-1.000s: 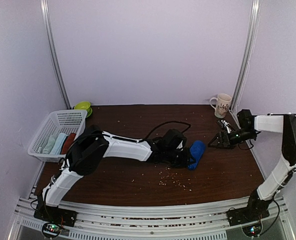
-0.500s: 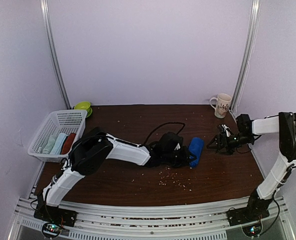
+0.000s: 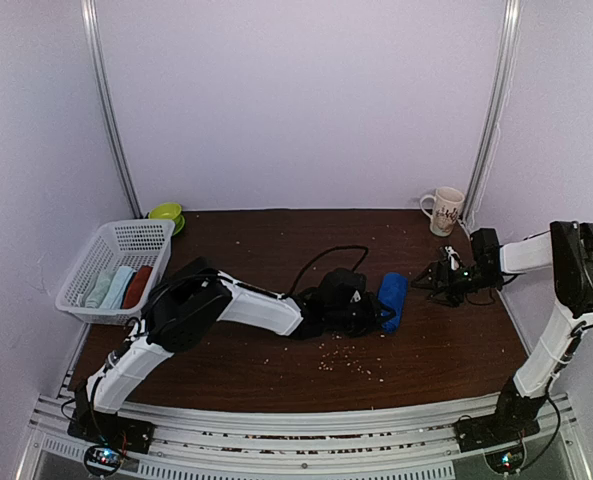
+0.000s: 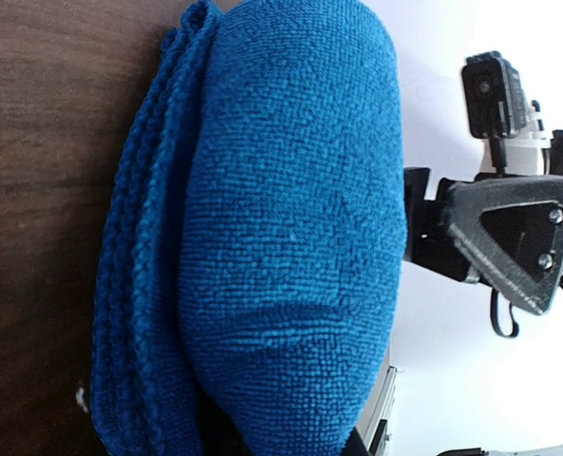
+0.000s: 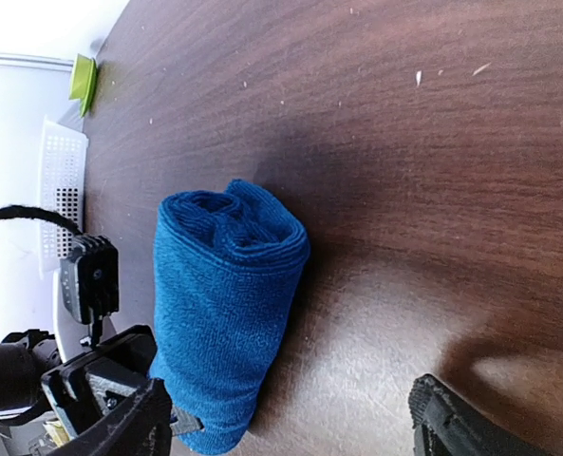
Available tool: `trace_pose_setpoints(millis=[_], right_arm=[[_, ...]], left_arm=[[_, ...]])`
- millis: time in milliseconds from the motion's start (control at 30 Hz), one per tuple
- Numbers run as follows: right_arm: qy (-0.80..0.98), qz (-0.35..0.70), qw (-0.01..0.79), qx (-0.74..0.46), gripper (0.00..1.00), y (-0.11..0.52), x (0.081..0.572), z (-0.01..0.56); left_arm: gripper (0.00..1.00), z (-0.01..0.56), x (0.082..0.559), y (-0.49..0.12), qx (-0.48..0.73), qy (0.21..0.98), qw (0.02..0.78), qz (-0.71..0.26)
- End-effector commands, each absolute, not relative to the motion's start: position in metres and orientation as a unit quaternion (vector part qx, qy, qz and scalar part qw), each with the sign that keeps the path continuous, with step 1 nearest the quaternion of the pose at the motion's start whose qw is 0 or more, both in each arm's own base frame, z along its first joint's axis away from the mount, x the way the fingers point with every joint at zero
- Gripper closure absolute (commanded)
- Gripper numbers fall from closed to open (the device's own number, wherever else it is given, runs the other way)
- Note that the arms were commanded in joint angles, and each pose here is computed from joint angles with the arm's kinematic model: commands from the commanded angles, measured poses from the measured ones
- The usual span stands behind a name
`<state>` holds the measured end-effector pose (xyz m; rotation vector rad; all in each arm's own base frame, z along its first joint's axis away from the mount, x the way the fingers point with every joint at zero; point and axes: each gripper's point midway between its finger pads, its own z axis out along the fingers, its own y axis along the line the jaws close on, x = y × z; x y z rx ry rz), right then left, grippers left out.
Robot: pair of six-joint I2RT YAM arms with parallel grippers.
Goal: Roll the towels
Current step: Pick up the towel from the center of the board.
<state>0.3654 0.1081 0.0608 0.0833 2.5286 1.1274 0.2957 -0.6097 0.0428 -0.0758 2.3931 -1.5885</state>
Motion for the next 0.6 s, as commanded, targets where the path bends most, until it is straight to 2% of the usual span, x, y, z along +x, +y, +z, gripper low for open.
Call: trace_pose_setpoints(millis=[0,567], right_arm=[[0.895,0.415,0.162,0.026,0.12,0.129,0.365,0.049],[0.882,0.453,0.129,-0.020,0.14,0.191,0.364,0.042]], left_arm=[[1.00,-0.015,0.291,-0.599,-0.050,0.859,0.117,-0.497],[1.00,-0.008,0.291,-0.587,-0.089,0.818,0.079,-0.562]])
